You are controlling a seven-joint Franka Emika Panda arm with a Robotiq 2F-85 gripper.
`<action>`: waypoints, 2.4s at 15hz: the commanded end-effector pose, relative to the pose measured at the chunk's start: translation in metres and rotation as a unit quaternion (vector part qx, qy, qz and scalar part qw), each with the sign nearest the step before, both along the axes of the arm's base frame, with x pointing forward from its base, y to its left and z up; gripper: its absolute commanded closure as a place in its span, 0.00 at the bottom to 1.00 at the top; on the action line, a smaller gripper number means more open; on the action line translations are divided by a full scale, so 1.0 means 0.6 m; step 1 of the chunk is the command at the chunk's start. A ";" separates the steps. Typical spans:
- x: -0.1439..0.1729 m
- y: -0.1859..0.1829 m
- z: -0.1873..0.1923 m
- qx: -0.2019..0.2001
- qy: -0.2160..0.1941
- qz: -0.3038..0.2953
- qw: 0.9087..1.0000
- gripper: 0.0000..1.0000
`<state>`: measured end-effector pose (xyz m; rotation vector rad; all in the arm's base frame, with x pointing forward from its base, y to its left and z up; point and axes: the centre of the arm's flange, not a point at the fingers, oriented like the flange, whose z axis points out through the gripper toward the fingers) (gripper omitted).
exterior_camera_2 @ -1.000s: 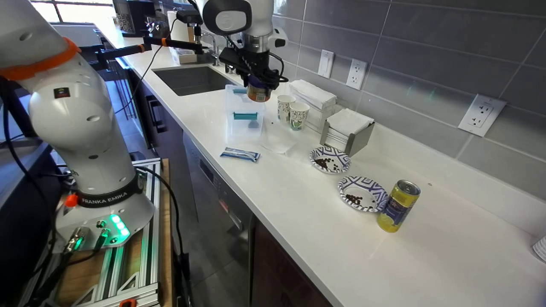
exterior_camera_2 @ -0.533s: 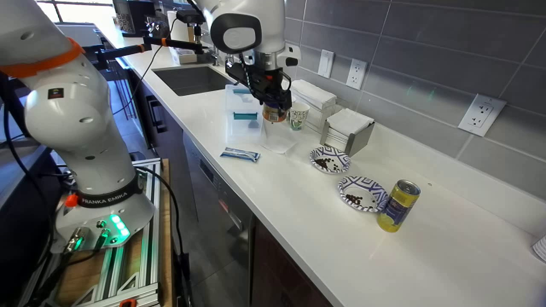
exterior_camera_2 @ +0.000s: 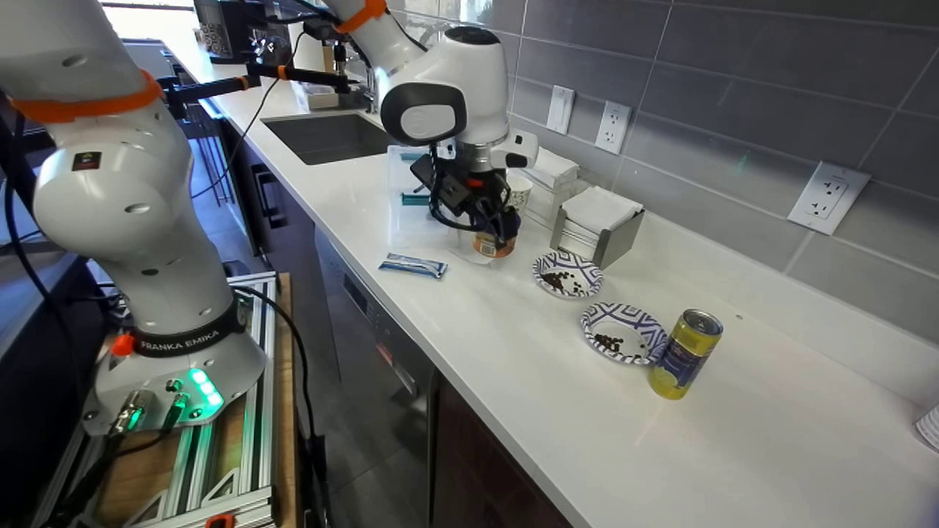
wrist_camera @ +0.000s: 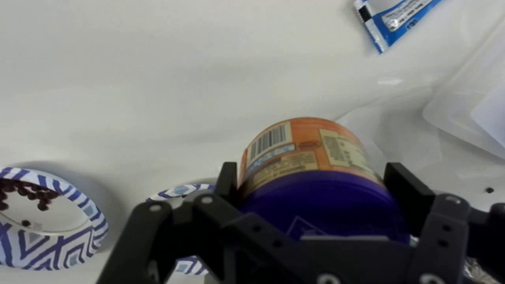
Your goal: Remove the container with the blue lid from the clear container on the left.
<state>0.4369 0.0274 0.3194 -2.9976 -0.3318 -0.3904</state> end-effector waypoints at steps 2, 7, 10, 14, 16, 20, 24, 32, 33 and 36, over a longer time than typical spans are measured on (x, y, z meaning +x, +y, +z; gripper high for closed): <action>0.019 -0.021 -0.060 -0.020 0.013 -0.043 0.999 0.32; 0.030 -0.039 -0.108 -0.036 0.016 -0.075 0.996 0.32; 0.033 -0.044 -0.130 -0.042 0.023 -0.085 0.995 0.32; 0.035 -0.044 -0.147 -0.049 0.037 -0.089 0.994 0.32; 0.038 -0.042 -0.151 -0.055 0.038 -0.086 0.994 0.32; 0.035 -0.039 -0.137 -0.058 0.034 -0.080 0.995 0.01; 0.017 -0.032 -0.077 -0.069 0.028 -0.059 0.996 0.00; -0.065 -0.036 0.099 -0.092 0.030 -0.042 0.994 0.00; -0.077 -0.036 0.123 -0.096 0.028 -0.043 0.994 0.00; -0.097 -0.037 0.181 -0.107 0.024 -0.045 0.993 0.00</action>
